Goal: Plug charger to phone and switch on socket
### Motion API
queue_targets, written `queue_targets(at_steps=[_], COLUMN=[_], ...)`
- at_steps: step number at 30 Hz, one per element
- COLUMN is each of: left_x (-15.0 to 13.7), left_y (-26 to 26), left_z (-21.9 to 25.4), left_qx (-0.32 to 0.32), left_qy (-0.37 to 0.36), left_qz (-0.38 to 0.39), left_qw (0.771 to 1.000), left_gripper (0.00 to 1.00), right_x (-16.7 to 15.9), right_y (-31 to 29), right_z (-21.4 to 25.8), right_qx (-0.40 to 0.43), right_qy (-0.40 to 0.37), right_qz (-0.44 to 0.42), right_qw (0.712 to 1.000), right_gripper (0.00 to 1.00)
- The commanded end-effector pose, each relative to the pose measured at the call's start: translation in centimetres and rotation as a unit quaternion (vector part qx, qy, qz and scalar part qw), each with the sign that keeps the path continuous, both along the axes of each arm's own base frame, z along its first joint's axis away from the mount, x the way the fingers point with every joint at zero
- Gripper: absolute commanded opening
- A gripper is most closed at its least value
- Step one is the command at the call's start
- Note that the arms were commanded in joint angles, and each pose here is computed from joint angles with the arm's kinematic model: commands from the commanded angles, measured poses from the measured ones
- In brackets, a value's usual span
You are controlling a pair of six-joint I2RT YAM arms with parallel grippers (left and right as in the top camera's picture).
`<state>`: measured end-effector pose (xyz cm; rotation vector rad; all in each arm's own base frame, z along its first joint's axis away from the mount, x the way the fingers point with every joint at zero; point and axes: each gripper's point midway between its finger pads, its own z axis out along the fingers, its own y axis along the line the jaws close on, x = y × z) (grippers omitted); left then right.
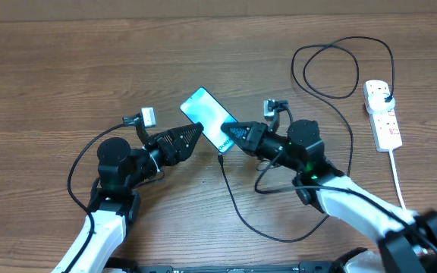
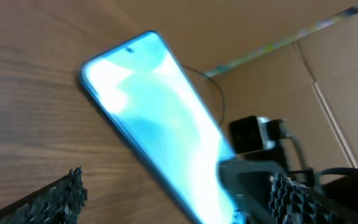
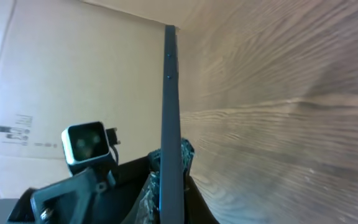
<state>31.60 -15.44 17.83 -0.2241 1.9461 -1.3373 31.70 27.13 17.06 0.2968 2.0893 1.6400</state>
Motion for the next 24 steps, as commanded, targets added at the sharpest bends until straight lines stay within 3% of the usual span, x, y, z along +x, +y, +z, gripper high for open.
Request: queue_targets(at_steps=[1,15,24], left_x=[0.4,2.6,2.9], left_y=[0.0,-0.5,-0.6], left_z=[-0.5,-1.8,1.4], left_qx=[-0.015,-0.074,-0.123], left_qy=[0.013,0.029,-0.011], left_qz=[0.002,0.002,0.0], left_qw=[1.0,0.997,0.992], left_gripper=[1.0,1.0,1.0], right_x=[-0.1,0.1,0.6], right_y=[1.3,1.8,1.5], right_z=[-0.3,0.9,0.6], right_qx=[0.027,0.05,0.032], right_qy=[0.02,-0.01,-0.029], right_qz=[0.009,0.013,-0.001], right_qw=[0.999,0.999,0.999], right_gripper=[0.04,0.04,0.04])
